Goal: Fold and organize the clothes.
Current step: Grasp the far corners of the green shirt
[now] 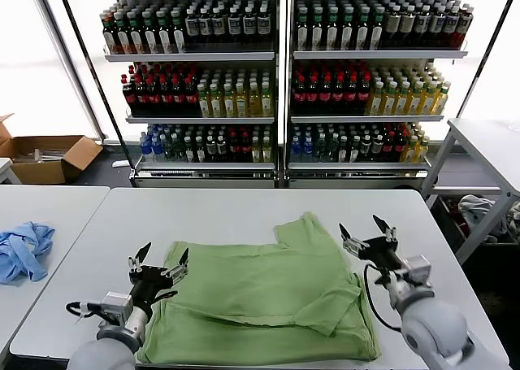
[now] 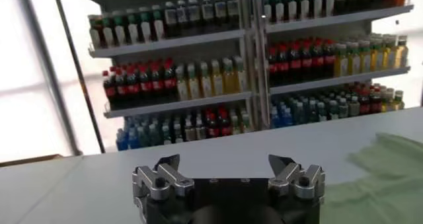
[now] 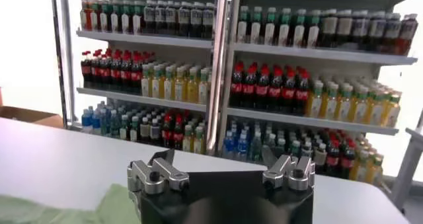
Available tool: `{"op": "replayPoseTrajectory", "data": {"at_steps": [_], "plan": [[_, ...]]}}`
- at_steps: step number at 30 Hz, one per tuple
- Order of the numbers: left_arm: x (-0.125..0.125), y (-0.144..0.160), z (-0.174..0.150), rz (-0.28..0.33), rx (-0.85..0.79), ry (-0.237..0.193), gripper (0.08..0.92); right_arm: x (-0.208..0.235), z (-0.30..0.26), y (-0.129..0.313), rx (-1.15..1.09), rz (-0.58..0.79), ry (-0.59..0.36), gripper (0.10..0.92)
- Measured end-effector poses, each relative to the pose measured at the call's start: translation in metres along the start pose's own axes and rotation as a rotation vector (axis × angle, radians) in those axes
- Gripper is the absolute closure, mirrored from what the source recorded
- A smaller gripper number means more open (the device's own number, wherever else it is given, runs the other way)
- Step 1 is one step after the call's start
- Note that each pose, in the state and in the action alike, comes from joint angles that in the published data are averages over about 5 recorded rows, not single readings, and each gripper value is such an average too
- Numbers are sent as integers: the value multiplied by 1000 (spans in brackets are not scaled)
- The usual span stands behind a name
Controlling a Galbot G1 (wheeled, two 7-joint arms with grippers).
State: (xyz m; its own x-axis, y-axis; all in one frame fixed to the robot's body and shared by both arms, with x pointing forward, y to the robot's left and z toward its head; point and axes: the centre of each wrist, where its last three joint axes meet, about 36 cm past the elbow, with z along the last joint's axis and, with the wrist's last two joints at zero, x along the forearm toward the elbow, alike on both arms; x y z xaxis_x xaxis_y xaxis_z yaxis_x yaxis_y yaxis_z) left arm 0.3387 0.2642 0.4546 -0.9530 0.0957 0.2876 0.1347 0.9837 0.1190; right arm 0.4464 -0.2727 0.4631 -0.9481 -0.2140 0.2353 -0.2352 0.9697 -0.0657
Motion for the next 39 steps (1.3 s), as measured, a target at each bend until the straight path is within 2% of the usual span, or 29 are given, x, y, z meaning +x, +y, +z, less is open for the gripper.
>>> {"op": "replayPoseTrajectory", "data": {"at_steps": [6,14,29,39], "plan": [[-29,15,0,74,0,62,177,-58,-6,7,-5,-43,89,200],[-64,29,-2,128,18,148,177,-109,-1,19,-8,-85,198,200],[-122,59,2,103,60,255,177,-143,7,28,-5,-111,286,200],[-136,77,17,86,104,313,177,-149,18,29,-12,-120,321,203]]}}
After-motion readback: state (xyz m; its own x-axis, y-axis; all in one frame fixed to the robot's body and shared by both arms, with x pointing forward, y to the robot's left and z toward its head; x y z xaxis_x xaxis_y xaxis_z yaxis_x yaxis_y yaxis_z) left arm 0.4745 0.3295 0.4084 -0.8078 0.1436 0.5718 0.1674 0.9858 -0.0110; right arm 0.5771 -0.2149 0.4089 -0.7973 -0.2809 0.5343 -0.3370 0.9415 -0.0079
